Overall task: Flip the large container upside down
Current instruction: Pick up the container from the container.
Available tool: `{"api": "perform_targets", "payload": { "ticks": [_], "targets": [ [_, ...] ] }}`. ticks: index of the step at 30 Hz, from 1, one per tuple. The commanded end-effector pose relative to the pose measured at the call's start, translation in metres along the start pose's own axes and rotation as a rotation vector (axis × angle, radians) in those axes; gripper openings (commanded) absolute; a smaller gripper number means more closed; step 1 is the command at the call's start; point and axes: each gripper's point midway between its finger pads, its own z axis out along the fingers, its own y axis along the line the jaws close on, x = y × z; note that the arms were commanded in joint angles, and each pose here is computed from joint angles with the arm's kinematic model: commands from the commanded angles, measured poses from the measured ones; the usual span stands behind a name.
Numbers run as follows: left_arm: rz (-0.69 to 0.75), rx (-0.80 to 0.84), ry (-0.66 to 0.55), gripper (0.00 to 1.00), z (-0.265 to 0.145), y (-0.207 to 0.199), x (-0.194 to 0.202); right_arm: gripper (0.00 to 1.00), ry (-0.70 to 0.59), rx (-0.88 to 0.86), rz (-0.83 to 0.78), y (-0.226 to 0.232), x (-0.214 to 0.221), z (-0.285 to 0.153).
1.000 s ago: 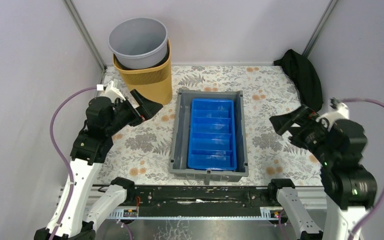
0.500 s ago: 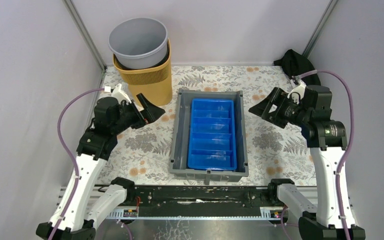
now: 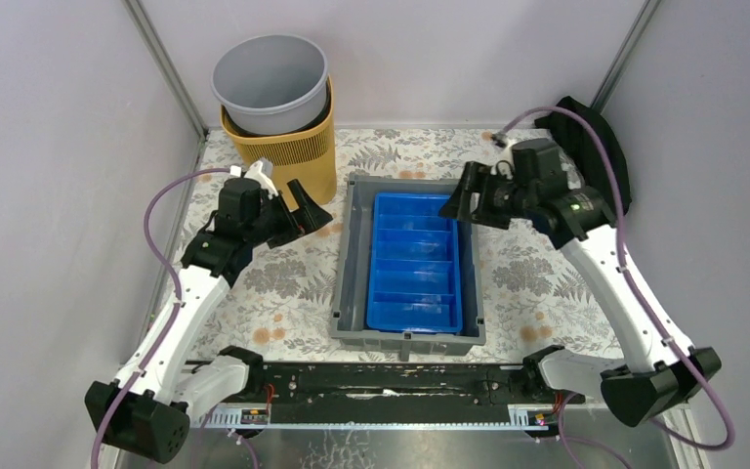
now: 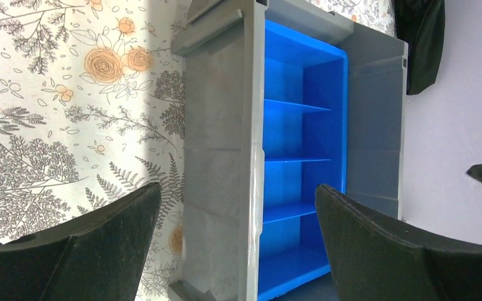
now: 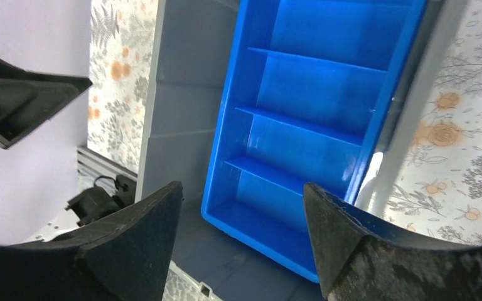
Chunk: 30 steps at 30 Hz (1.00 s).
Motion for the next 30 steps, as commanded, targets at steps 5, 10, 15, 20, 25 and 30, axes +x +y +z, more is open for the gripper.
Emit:
{"api": "perform_targets", "payload": {
  "ticks": [5,10,15,20,25,30],
  "targets": [
    [0.061,0.016,-0.088,1.0,0.007,-0.006,-0.021,0.76,0.035,0.11,-0.103,0.034,0.029,0.06],
    [0.091,-0.029,-0.112,1.0,-0.001,0.0,-0.026,0.76,0.092,0.192,-0.124,0.045,0.057,0.097],
    [0.089,-0.05,-0.103,1.0,0.001,0.011,-0.017,0.68,0.119,0.253,-0.135,0.051,0.072,0.128],
    [0.097,-0.058,-0.095,1.0,-0.001,0.015,-0.012,0.64,0.149,0.321,-0.142,0.044,0.087,0.158],
    [0.107,-0.062,-0.104,1.0,-0.006,0.014,-0.014,0.63,0.18,0.372,-0.146,0.035,0.097,0.181],
    [0.109,-0.066,-0.103,1.0,-0.007,0.016,-0.012,0.59,0.19,0.416,-0.146,0.029,0.103,0.199]
  ]
}}
